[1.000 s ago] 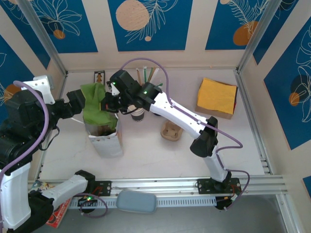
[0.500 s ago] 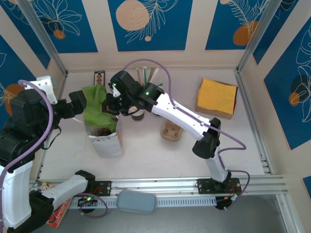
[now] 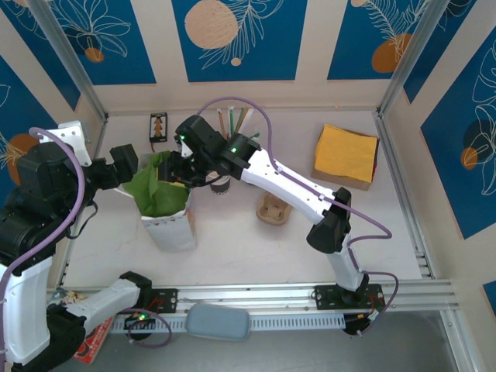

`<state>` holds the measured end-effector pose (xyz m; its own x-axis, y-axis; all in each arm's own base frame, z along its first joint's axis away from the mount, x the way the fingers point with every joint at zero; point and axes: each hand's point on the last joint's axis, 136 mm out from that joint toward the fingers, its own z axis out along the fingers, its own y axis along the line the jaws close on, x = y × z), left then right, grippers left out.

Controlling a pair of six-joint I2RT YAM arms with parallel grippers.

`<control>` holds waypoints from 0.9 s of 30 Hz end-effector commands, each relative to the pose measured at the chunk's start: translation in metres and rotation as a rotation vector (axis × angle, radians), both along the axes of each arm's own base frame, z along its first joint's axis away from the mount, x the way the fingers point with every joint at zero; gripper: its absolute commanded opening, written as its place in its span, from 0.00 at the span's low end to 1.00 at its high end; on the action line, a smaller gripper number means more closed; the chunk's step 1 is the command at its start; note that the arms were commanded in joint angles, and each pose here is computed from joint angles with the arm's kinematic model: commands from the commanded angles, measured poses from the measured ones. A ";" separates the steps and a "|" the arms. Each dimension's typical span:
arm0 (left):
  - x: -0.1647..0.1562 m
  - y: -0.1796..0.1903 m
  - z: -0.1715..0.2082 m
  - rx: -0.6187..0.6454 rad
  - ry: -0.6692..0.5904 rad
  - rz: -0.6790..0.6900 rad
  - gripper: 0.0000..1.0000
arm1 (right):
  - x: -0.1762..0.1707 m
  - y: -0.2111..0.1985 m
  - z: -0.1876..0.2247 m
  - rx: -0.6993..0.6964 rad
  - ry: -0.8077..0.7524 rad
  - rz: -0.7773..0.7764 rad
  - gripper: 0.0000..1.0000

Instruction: Pack the takeout coffee

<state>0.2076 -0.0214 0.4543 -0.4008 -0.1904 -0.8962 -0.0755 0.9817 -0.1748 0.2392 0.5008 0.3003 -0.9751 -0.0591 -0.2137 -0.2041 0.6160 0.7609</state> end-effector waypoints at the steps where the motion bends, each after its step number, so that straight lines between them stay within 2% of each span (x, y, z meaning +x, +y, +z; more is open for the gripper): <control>1: 0.001 0.004 0.003 0.012 -0.016 0.013 1.00 | -0.002 -0.006 0.005 -0.006 -0.003 -0.005 0.41; 9: 0.002 0.003 0.001 0.014 -0.009 0.010 1.00 | 0.000 -0.006 0.014 -0.002 -0.050 0.003 0.45; 20: 0.004 0.000 -0.004 0.015 0.002 0.003 1.00 | 0.000 0.005 0.030 0.012 -0.128 0.055 0.45; 27: 0.011 -0.001 -0.011 0.024 0.020 0.008 1.00 | 0.005 -0.011 0.066 0.020 -0.294 0.060 0.47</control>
